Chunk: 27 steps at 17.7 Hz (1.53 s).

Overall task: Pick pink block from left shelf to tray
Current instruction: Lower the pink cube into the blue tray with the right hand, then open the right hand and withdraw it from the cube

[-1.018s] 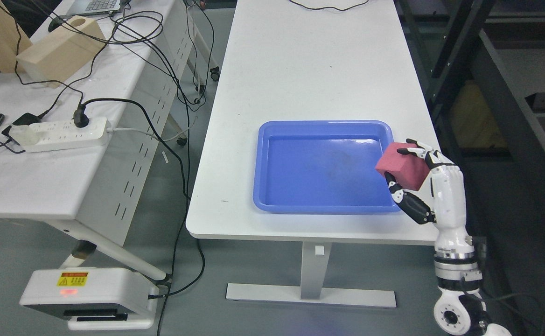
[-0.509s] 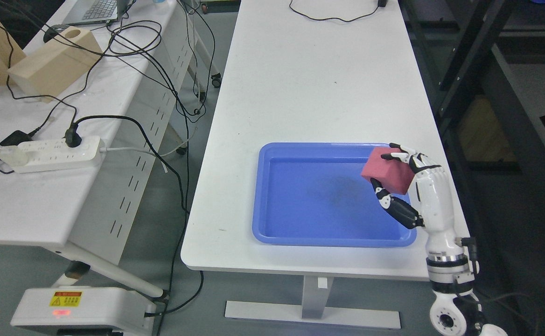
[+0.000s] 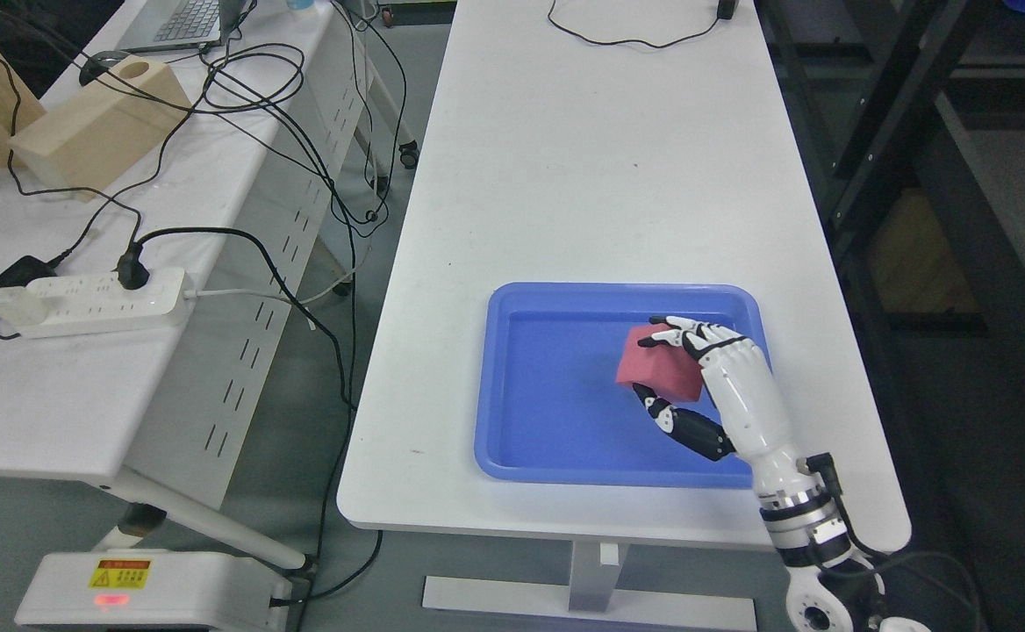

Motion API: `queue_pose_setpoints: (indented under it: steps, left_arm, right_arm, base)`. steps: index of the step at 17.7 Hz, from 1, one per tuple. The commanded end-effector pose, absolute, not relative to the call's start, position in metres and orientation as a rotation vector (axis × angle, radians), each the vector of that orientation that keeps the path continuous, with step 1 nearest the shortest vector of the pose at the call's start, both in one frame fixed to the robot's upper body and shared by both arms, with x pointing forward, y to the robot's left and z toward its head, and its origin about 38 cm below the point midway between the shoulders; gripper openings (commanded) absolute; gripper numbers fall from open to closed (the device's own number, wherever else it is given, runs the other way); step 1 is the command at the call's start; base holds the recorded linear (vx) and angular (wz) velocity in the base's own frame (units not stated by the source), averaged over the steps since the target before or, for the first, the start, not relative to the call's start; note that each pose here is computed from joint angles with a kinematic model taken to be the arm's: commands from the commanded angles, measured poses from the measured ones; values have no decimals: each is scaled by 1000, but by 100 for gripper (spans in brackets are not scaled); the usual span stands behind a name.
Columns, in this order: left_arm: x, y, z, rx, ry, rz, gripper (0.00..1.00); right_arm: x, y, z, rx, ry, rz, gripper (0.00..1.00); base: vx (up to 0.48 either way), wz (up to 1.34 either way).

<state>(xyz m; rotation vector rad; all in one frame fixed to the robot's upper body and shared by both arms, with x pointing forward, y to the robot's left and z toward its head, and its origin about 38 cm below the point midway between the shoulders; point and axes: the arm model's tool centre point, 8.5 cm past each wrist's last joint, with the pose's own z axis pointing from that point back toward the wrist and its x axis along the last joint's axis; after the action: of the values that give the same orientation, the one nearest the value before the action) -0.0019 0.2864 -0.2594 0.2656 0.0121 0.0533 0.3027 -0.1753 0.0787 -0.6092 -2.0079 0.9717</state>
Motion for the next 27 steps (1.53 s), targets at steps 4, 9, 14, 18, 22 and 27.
queue_pose_setpoints:
  steps: [4, 9, 14, 18, 22, 27]
  left_arm:
    - [23, 297, -258, 281, -35, 56, 100]
    - [23, 297, -258, 281, -35, 56, 100]
    - [23, 297, -258, 281, -35, 56, 100]
    - [23, 297, -258, 281, -35, 56, 100]
    - [23, 297, -258, 281, -35, 56, 100]
    - [24, 297, -258, 281, -37, 56, 100]
  right_arm:
    - [292, -136, 55, -499, -1866, 1241, 35]
    - [294, -139, 52, -517, -1821, 1217, 55]
    - [297, -144, 52, -516, -1798, 1158, 67]
    - [300, -150, 53, -465, -1790, 1063, 77]
    - [308, -169, 54, -430, -1746, 877, 84]
    - [318, -221, 62, -273, -1761, 408, 95]
  base:
    - [9, 0]
    - [0, 0]
    - [0, 0]
    - [0, 0]
    - [0, 0]
    - [0, 0]
